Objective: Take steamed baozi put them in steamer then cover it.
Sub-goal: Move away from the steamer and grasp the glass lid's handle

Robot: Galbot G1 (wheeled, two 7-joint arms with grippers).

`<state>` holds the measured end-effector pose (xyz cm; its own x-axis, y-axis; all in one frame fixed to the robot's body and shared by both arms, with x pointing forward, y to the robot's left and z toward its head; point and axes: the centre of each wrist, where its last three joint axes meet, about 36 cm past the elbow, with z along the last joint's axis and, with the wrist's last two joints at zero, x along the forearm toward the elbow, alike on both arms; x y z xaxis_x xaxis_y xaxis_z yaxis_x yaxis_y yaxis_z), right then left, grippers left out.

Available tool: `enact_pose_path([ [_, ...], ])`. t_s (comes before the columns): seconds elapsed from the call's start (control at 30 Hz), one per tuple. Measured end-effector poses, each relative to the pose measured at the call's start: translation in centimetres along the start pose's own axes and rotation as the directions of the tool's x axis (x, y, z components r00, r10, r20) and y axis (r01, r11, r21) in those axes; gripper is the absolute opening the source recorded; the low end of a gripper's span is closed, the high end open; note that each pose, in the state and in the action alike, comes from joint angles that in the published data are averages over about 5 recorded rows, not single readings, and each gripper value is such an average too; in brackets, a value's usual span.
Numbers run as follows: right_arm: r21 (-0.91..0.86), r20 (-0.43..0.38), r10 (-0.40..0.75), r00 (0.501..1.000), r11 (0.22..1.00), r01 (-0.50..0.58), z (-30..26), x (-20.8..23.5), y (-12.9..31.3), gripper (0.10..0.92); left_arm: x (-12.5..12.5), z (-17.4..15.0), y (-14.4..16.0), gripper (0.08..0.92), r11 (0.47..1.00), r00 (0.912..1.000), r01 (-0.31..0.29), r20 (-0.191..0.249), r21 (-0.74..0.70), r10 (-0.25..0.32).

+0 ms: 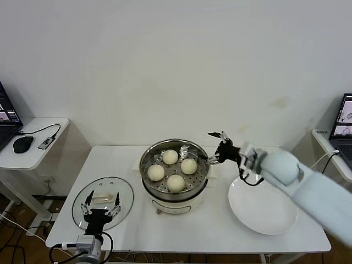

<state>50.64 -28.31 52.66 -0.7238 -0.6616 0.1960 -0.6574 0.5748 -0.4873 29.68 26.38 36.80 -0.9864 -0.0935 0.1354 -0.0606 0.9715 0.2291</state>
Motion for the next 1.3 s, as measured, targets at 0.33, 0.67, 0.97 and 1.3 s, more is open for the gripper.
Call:
enact_pose_path([
  [0.33,-0.199,0.122,0.365,0.923,0.920,-0.337,6.5,7.5,6.0,0.823,0.1,2.1,1.9,0.823,0.977,0.9997,0.023,-0.006,-0.210,-0.025],
  [0.67,-0.244,-0.069,0.676,0.734,0.702,-0.669,11.0,18.0,10.3,0.823,0.2,5.6,8.0,0.823,0.723,0.9989,0.019,0.045,-0.690,0.016],
  [0.97,-0.211,-0.184,0.769,0.612,0.578,-0.789,12.3,22.3,13.5,0.823,-1.6,8.3,10.6,0.823,0.425,0.9943,-0.016,0.031,-0.905,0.102],
  [1.3,-0.179,-0.243,0.800,0.548,0.518,-0.836,12.7,24.5,15.9,0.823,-5.2,9.4,11.7,0.823,0.260,0.9891,-0.030,0.009,-0.965,0.147],
])
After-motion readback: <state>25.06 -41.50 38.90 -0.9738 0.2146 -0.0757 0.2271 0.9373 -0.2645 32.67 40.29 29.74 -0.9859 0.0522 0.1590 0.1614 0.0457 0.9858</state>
